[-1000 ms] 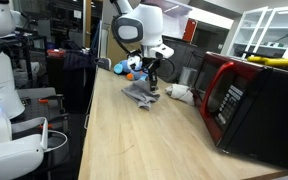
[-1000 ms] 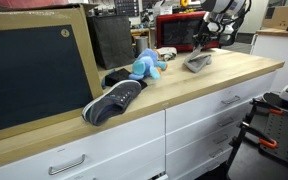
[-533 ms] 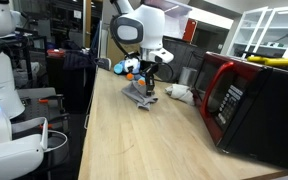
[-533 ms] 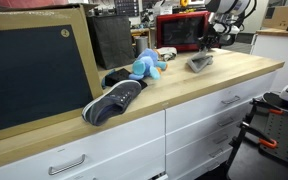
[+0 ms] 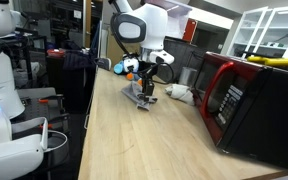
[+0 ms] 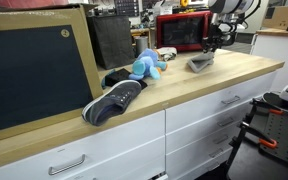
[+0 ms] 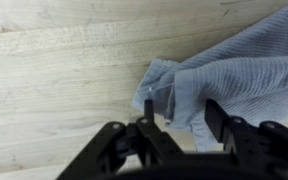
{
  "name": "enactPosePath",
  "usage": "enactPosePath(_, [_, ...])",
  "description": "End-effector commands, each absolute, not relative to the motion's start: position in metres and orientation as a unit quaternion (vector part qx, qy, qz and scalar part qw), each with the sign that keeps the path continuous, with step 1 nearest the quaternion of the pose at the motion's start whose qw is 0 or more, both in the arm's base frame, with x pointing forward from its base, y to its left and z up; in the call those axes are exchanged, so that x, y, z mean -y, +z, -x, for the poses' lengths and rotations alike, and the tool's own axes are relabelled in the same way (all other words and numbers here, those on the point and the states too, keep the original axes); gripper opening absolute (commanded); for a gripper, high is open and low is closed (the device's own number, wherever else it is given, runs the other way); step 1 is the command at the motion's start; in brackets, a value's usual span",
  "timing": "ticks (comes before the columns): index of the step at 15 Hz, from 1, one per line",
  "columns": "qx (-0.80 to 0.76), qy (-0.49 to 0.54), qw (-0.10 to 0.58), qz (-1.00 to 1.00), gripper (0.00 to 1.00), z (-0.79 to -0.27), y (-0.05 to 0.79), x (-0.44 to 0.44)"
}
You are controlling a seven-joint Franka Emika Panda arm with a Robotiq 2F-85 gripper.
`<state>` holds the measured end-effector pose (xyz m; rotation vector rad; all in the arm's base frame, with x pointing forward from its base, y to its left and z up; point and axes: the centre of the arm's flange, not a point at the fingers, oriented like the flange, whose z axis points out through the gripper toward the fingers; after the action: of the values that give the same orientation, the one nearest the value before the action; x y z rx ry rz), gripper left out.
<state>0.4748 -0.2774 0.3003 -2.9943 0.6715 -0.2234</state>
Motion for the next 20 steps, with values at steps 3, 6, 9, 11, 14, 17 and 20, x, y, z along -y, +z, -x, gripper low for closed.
enactPosePath(3, [-0.190, -0.018, 0.035, 0.981, 0.99, -0.477, 0.334, 0.272])
enactPosePath(6, [-0.190, -0.019, 0.052, 0.980, 1.00, -0.483, 0.362, 0.272])
enactPosePath(9, [-0.180, -0.029, 0.070, 0.981, 1.00, -0.500, 0.385, 0.253])
enactPosePath(11, [-0.164, -0.030, 0.073, 0.983, 1.00, -0.513, 0.389, 0.229])
enactPosePath(14, [-0.147, -0.023, 0.065, 0.987, 1.00, -0.530, 0.383, 0.187])
enactPosePath(17, [-0.141, -0.009, 0.042, 0.989, 0.68, -0.546, 0.373, 0.157])
enactPosePath(20, [-0.143, 0.012, 0.002, 0.990, 0.44, -0.553, 0.364, 0.153])
